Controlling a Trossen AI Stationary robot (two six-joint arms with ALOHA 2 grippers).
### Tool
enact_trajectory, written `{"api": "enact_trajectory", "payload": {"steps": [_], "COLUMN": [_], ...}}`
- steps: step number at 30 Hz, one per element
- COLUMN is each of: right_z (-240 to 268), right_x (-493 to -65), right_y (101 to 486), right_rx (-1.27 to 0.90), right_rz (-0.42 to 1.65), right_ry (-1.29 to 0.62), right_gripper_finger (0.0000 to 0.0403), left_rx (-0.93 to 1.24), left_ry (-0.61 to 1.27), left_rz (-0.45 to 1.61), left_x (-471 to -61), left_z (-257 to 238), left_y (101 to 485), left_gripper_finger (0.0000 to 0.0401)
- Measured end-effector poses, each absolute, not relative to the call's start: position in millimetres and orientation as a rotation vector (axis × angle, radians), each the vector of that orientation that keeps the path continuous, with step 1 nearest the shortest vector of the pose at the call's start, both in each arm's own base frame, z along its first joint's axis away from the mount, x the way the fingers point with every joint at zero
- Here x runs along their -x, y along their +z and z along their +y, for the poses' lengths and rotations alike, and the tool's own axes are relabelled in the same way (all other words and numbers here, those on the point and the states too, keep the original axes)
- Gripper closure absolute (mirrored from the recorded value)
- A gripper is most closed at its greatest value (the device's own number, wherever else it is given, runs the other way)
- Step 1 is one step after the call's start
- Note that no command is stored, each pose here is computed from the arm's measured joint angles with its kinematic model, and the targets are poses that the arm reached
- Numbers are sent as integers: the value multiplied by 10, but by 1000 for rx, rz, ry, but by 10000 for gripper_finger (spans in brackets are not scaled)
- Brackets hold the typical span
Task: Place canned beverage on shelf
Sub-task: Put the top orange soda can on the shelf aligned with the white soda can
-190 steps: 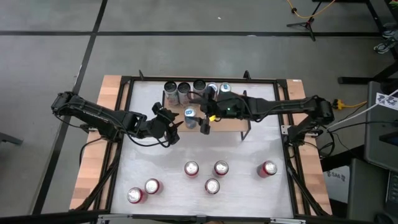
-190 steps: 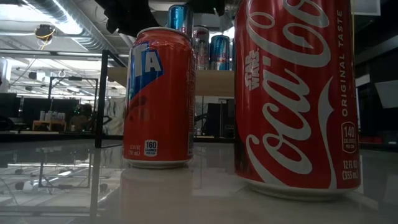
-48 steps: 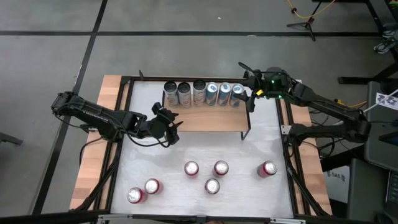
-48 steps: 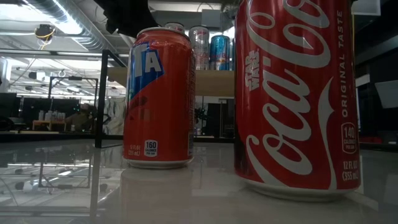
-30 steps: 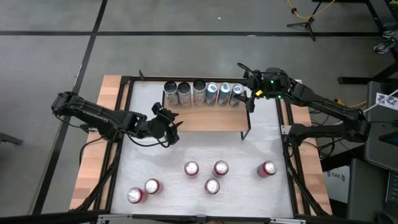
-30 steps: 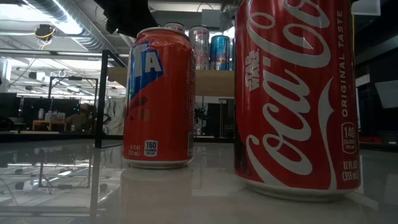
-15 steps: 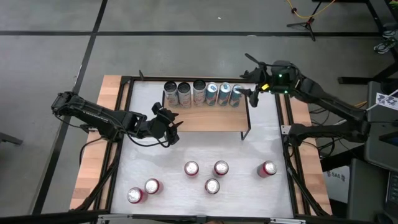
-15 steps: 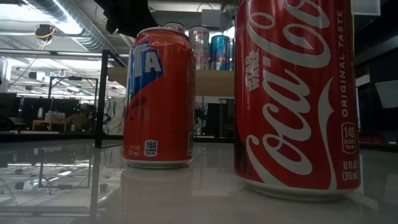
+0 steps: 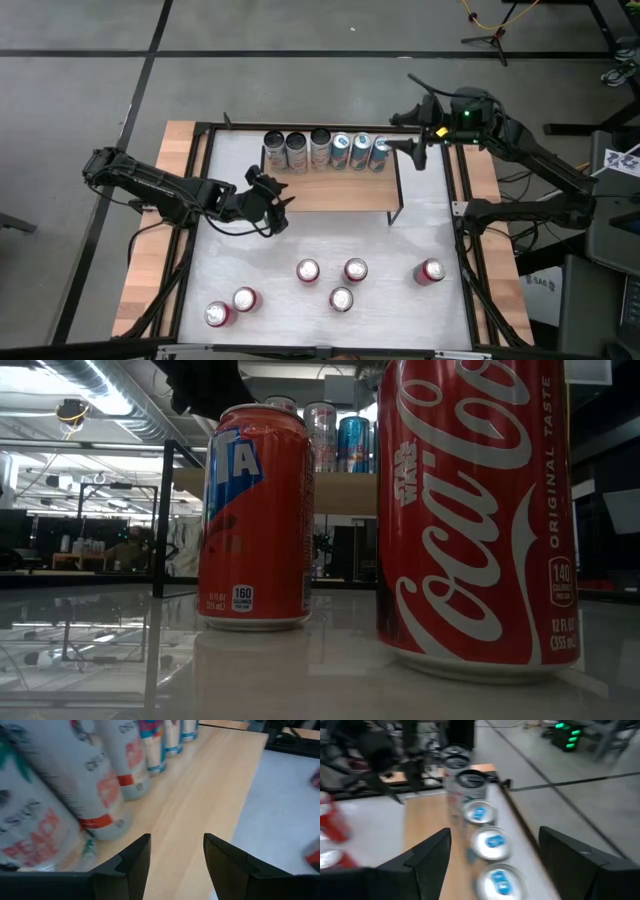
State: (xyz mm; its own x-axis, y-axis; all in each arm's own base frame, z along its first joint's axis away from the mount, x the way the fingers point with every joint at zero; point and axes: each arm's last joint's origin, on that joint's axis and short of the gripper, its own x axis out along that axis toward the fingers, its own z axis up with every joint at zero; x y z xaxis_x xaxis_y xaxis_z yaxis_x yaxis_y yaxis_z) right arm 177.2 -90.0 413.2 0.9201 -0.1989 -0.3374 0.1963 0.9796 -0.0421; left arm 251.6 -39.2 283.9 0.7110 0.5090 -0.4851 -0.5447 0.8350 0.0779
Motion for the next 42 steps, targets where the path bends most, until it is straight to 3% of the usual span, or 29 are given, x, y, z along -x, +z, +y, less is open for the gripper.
{"api": "enact_trajectory", "payload": {"steps": [12, 25, 42], "right_z": [-649, -177, -91], "right_x": [-1876, -1981, -1993], "right_y": [4129, 4129, 4125], "right_rx": [3, 52, 79], "right_rz": [340, 339, 348], "right_ry": [-4, 210, 171], "right_gripper_finger": [111, 111, 111], "left_rx": [200, 216, 197], "left_ry": [234, 146, 111], "left_rz": [554, 569, 542], "left_x": [-2552, -2541, -2577], "left_z": [-604, -688, -716], "left_y": [2863, 2866, 2878], "left_gripper_finger": [226, 222, 49]}}
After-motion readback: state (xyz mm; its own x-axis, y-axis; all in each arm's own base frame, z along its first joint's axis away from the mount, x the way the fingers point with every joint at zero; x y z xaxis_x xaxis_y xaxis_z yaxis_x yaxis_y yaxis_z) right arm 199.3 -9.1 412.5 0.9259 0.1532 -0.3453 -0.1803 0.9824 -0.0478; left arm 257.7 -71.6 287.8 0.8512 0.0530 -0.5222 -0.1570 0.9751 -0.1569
